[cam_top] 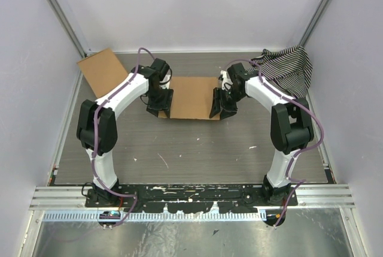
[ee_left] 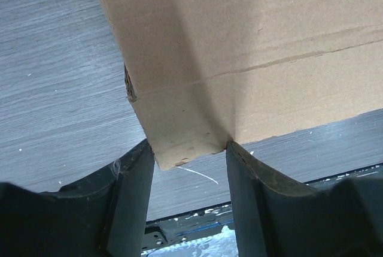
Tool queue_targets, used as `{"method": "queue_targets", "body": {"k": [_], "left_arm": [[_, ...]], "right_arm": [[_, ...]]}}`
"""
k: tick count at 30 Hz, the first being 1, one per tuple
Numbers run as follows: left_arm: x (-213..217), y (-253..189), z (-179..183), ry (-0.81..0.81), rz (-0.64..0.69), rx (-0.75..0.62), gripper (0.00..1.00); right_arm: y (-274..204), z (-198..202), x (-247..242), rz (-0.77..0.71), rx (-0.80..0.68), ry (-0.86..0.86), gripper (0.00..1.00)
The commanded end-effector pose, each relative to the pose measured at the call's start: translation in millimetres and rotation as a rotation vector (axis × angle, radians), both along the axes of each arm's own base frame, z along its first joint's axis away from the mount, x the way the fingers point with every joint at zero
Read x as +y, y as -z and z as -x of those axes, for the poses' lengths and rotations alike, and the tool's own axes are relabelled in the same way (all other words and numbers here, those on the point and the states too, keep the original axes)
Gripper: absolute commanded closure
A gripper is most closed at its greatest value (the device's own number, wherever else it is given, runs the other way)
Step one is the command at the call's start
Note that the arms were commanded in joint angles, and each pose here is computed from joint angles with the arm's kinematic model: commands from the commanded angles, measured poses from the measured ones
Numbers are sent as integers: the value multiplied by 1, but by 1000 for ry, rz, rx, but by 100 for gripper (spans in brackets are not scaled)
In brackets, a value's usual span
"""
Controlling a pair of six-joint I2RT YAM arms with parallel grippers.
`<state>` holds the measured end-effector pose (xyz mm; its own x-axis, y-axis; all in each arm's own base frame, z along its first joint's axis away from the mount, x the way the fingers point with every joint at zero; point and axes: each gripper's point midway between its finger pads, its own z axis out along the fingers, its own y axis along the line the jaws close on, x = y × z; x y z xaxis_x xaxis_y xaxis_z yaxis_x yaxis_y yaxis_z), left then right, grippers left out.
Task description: Fold the paper box
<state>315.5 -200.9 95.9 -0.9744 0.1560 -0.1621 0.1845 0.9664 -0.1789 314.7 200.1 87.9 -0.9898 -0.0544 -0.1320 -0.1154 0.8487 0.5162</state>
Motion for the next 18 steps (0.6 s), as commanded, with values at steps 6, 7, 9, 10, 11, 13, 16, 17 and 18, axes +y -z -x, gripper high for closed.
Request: {"method": "queue_targets", "body": {"k": [6, 7, 9, 10, 11, 13, 16, 17, 18], "left_arm": [[-14, -19, -2, 24, 54, 3, 43], [-14, -20, -2, 24, 54, 2, 43], [-14, -23, -2, 23, 55, 4, 43], [-14, -24, -2, 23, 56, 5, 43], [-14, -24, -2, 22, 56, 7, 43], [-13, -24, -1, 23, 53, 12, 43], [-13, -25, 0, 23, 54, 9, 43], [-13, -24, 0, 23, 56, 7, 43], [-13, -23, 0, 22, 55, 9, 43]], "right_arm": [[-38, -6, 13, -159, -17, -23, 46], [-39, -5, 13, -160, -15, -26, 46], [-40, -3, 13, -163, -11, -36, 45], [-39, -2, 13, -165, -8, -37, 46], [-39, -1, 13, -170, -3, -39, 46], [-39, -1, 14, -176, 1, -42, 46], [-38, 0, 13, -174, 4, -41, 45], [-37, 0, 13, -170, 6, -40, 45], [-34, 0, 12, -166, 11, -41, 45]]}}
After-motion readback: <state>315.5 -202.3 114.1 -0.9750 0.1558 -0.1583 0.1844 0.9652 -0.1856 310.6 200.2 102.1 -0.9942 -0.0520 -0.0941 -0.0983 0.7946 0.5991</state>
